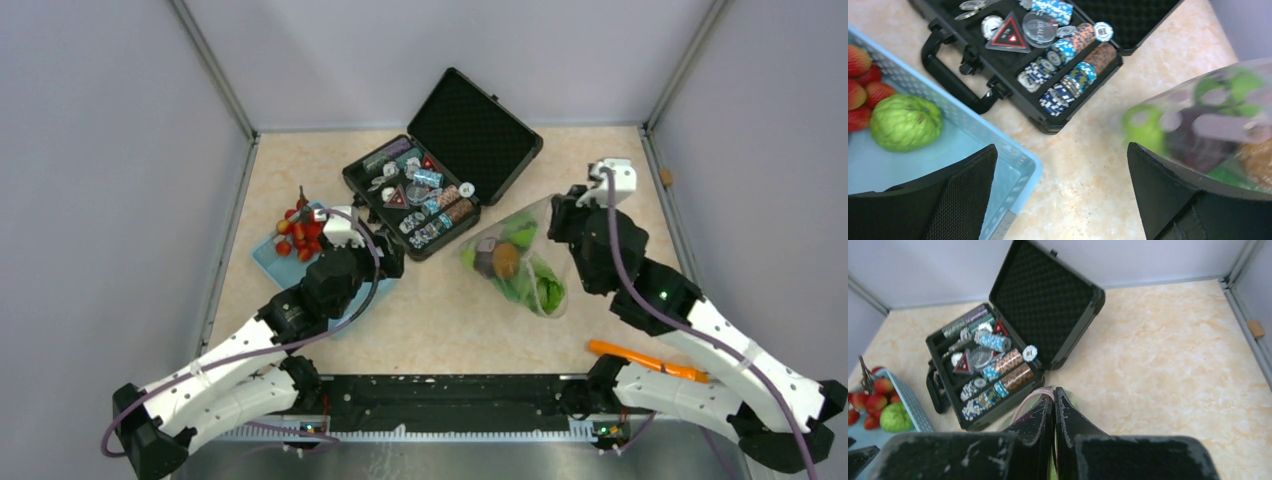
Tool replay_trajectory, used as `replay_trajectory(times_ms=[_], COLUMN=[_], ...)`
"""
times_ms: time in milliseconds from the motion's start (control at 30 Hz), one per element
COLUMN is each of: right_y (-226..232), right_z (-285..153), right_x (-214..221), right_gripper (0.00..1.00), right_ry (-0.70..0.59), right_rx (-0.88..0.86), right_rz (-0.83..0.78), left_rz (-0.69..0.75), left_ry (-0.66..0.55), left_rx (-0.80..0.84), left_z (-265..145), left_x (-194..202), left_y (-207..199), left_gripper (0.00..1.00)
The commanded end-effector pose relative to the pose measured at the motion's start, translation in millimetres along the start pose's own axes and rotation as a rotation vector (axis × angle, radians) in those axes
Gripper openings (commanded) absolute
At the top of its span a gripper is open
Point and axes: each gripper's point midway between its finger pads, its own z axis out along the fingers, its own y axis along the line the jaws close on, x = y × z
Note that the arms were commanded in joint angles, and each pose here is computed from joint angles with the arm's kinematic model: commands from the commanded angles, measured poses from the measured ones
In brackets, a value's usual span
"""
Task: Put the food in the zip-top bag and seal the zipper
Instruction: Adjust the zipper food storage bag at the center of the board.
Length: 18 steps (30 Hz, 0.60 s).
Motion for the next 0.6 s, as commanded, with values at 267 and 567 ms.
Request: replay_trajectory(times_ms=[267,567], right_y=[-19,54], right_z=[-19,15], right_x=[-38,60], right_gripper=[0.01,0.01], right_ry=[-0.118,0.161], right_rx=[0.027,-0.181], right_rz=[0.127,0.122], left_rz=[-0.054,-0.099], left_ry=[0.029,0.088], left_rx=[-0.243,-0.385], left_z=[7,14], left_x=[-15,4], left_y=[67,123], left_gripper=[0.99,0.99])
